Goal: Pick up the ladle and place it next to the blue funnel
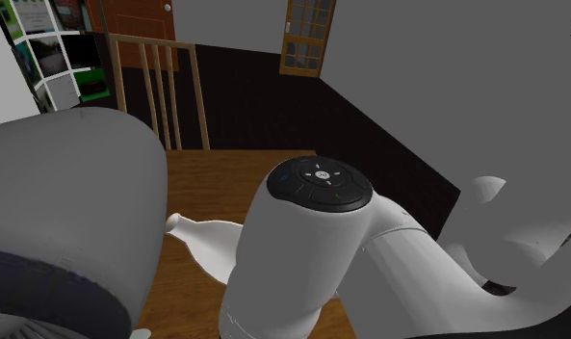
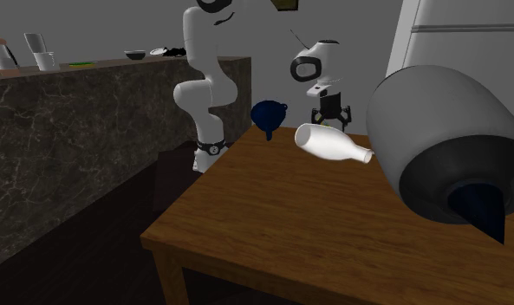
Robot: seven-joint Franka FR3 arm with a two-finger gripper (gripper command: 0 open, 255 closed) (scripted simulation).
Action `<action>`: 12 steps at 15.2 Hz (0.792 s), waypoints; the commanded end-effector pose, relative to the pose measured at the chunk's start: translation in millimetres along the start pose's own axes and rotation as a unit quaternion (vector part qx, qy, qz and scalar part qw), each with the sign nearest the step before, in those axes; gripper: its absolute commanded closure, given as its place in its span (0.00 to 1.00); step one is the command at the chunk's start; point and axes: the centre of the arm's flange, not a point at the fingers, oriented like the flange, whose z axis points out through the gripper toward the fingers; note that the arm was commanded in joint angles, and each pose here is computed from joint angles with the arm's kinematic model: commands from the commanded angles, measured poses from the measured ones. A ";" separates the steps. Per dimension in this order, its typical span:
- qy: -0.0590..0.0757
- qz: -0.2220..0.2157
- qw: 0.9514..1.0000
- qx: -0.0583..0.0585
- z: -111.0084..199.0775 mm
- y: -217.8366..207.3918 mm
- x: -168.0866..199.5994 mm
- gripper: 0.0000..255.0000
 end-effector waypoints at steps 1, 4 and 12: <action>0.000 0.000 1.000 0.000 -13.5 -0.3 0.0 0.00; 0.000 0.000 1.000 0.000 -50.3 -0.3 0.0 0.00; 0.000 0.000 1.000 0.000 -50.3 -0.3 0.0 0.00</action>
